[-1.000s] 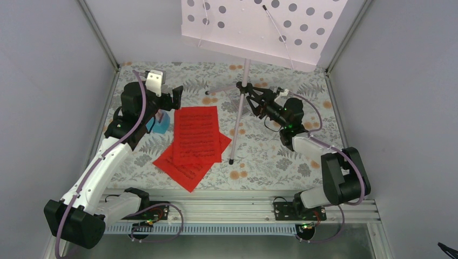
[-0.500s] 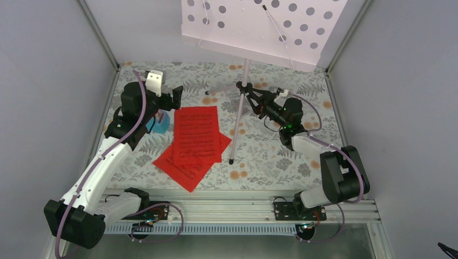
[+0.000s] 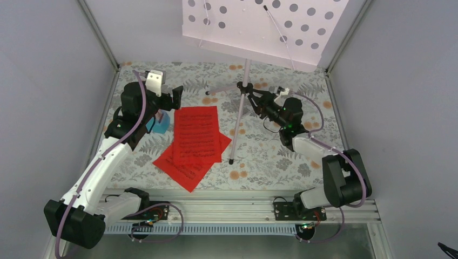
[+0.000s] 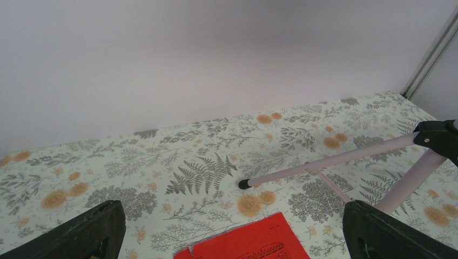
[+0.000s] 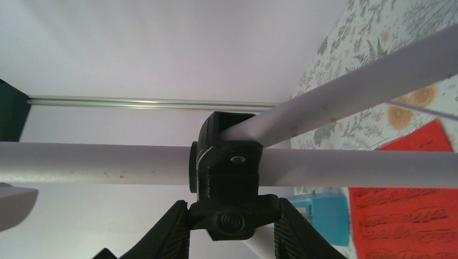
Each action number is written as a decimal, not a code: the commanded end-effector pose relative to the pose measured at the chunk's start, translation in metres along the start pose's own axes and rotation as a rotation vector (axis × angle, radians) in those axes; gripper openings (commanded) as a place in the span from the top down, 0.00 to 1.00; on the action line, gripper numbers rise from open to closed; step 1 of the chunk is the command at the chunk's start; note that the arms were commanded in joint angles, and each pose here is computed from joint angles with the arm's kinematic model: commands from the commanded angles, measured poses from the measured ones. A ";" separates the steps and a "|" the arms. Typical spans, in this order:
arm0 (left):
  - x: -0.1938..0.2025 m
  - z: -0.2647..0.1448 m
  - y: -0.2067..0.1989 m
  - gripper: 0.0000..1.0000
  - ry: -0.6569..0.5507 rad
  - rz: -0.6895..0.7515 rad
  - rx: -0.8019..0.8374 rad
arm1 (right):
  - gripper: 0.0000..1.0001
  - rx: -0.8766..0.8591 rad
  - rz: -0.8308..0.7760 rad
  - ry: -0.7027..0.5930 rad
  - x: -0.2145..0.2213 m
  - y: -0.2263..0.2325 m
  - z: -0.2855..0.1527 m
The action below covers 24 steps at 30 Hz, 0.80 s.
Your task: Pack up the instrument practice props
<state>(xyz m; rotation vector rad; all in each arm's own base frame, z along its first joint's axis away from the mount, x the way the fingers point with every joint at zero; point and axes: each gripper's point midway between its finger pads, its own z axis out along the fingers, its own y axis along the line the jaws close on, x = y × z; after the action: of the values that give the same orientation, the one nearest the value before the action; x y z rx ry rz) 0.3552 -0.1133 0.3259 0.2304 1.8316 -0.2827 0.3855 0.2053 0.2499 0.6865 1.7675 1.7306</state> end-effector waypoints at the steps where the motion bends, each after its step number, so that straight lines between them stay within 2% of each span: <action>1: -0.007 -0.001 -0.002 0.00 -0.017 -0.010 0.011 | 0.71 0.016 -0.144 -0.066 -0.010 0.009 -0.003; 8: -0.006 0.000 -0.002 0.00 -0.014 -0.010 0.014 | 0.70 0.047 -0.256 -0.108 -0.016 0.011 -0.008; 11: -0.006 0.000 -0.002 0.00 -0.013 -0.011 0.014 | 0.66 0.052 -0.265 -0.108 -0.017 0.011 -0.008; 18: -0.007 0.000 -0.002 0.00 -0.015 -0.012 0.014 | 0.46 0.050 -0.186 -0.099 -0.015 0.007 -0.010; 24: -0.006 -0.001 -0.002 0.00 -0.014 -0.010 0.014 | 0.44 0.012 -0.071 -0.043 -0.006 0.008 -0.005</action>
<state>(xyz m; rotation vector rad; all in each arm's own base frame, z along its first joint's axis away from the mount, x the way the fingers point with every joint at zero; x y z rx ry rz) 0.3550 -0.1142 0.3256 0.2315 1.8326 -0.2890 0.3858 0.1942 0.2460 0.6301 1.7944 1.5529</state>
